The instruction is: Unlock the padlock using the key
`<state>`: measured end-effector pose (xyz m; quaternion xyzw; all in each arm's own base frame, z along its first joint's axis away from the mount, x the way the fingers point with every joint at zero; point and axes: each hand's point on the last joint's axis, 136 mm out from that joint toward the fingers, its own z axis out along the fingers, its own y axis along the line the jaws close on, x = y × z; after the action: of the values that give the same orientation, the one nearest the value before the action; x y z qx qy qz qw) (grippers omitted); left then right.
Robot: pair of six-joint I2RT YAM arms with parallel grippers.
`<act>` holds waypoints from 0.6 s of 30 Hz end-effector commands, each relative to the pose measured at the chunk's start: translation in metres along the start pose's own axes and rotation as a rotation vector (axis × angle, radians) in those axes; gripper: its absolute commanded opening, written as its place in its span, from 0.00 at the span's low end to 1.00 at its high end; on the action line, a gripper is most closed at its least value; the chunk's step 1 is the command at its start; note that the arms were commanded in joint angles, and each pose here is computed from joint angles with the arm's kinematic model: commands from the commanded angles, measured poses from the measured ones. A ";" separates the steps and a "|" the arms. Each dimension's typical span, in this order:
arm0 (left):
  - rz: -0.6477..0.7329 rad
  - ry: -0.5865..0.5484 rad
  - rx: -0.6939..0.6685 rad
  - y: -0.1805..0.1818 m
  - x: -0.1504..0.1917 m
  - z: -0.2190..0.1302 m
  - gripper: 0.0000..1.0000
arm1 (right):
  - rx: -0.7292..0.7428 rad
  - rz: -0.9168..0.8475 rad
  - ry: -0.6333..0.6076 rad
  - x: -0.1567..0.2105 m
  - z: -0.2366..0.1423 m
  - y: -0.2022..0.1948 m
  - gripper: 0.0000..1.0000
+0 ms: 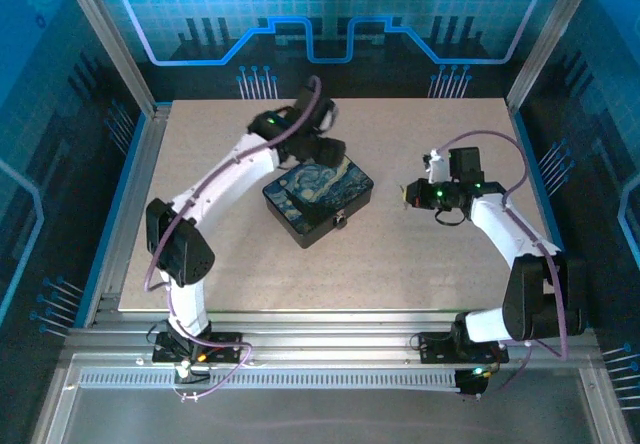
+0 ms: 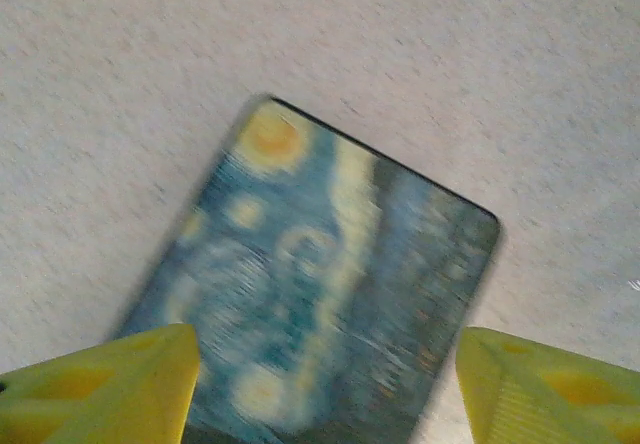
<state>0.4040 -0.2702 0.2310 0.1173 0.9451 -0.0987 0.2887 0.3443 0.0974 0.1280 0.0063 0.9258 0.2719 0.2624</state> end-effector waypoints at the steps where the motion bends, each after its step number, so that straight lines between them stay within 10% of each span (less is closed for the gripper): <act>1: -0.238 0.155 -0.205 -0.007 0.071 0.008 0.69 | 0.043 0.077 0.014 0.008 -0.006 -0.017 0.00; 18: -0.578 0.106 -0.451 -0.053 0.155 0.099 0.75 | 0.053 0.140 -0.030 0.016 -0.014 -0.031 0.00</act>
<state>0.3033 -0.3282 0.0755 -0.1532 0.9687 0.0330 0.1926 0.3263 0.0690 0.1082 0.0745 0.9321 0.2558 0.2455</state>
